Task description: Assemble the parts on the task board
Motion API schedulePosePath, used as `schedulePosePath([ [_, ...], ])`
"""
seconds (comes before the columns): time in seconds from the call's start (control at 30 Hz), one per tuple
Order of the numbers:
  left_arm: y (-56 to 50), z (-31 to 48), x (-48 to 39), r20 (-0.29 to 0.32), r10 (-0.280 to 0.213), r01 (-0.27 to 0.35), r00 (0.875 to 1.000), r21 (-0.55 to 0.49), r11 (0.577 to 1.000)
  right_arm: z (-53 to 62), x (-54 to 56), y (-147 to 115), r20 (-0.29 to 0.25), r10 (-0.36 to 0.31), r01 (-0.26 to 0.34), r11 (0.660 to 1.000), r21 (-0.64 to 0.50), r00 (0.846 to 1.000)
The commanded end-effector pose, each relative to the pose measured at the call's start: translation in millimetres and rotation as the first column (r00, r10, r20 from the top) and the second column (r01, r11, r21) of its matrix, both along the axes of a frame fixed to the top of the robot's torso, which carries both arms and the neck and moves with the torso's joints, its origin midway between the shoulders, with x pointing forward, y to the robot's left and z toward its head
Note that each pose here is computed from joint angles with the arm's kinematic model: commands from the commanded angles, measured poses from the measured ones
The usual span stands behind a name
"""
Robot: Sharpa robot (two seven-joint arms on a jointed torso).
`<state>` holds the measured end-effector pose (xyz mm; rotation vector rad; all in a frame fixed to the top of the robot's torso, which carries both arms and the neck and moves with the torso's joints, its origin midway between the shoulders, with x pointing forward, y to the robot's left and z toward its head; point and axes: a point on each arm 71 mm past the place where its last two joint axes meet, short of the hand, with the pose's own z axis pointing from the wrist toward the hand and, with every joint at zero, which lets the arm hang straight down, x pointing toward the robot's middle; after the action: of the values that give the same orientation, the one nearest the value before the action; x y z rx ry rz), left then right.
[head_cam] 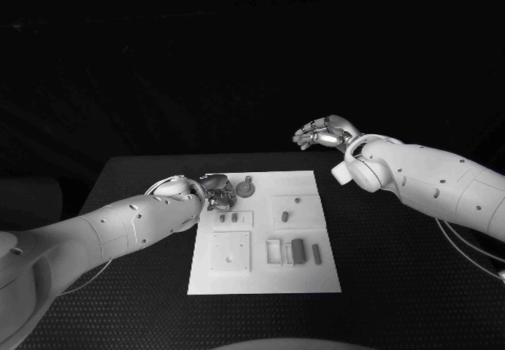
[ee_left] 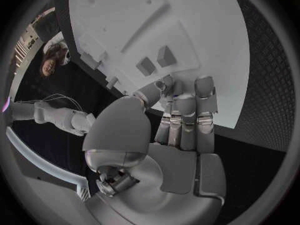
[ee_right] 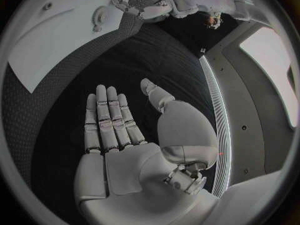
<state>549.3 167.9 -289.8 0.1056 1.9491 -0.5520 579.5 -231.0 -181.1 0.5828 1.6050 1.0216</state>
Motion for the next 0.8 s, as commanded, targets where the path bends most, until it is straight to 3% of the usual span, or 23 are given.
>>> schedulePosePath([
  [0.03,-4.6,-3.9,-3.2,-0.030,-0.016,0.016,0.999,-0.007,1.000,0.4,-0.2,1.4,0.004,0.011,-0.011,1.000,0.003,1.000],
  [0.53,2.3,-3.1,-1.2,-0.016,0.007,-0.007,1.000,-0.011,1.000,0.1,-0.1,0.8,0.001,0.011,-0.011,1.000,0.002,1.000],
  [0.8,11.5,-3.1,-0.2,-0.015,0.028,-0.028,1.000,-0.002,1.000,0.1,-0.1,-1.4,0.001,0.007,-0.007,1.000,-0.001,1.000],
])
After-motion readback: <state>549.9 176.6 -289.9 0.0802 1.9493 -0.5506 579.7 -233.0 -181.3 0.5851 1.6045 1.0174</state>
